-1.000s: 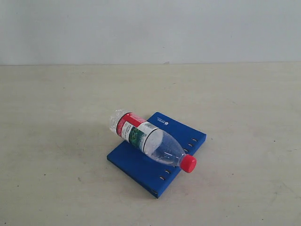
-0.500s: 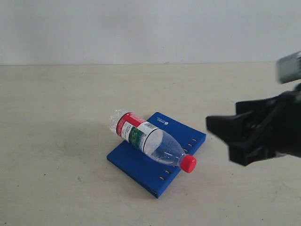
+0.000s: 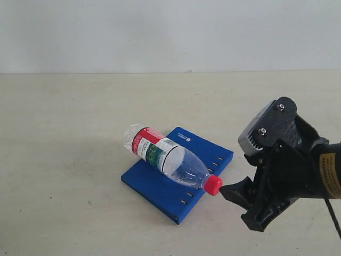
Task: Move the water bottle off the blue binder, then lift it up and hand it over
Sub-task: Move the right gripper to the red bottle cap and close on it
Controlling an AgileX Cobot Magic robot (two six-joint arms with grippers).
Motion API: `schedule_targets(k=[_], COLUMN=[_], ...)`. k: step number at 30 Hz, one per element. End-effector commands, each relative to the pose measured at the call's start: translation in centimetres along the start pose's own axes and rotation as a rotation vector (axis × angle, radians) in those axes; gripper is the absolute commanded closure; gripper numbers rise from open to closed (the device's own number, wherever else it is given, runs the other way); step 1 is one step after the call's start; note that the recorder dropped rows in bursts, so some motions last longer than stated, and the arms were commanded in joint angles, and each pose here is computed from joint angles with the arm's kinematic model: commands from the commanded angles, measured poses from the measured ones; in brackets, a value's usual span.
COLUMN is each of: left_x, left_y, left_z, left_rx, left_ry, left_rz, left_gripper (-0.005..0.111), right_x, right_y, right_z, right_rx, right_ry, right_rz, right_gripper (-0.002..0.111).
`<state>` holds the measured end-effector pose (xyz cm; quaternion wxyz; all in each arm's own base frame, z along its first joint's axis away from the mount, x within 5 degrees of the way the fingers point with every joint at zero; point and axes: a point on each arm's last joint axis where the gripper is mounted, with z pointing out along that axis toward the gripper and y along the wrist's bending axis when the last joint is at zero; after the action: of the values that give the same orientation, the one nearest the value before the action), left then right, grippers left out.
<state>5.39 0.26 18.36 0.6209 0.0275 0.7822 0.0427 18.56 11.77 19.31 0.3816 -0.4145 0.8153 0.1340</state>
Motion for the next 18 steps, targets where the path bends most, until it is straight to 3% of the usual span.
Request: schedule_targets(k=[1,7,18], left_x=[-0.2,-0.2,-0.2], left_y=[-0.1,-0.1,-0.1], left_z=[0.0,0.0,0.0], left_rx=[0.010,0.010,0.010], left_ry=[-0.010,-0.010,-0.010], left_rz=[-0.004,-0.004,-0.004], left_gripper=[0.102,0.102,0.102], right_x=[0.1,1.0,-1.4], right_y=[-0.2,-0.4,-1.6], right_z=[0.5,3.3,5.2], right_rx=[0.001,-0.061,-0.075], right_ry=[0.022,0.113,0.078], right_rz=[-0.026,-0.055,-0.117], right_gripper=[0.041,0.041,0.041])
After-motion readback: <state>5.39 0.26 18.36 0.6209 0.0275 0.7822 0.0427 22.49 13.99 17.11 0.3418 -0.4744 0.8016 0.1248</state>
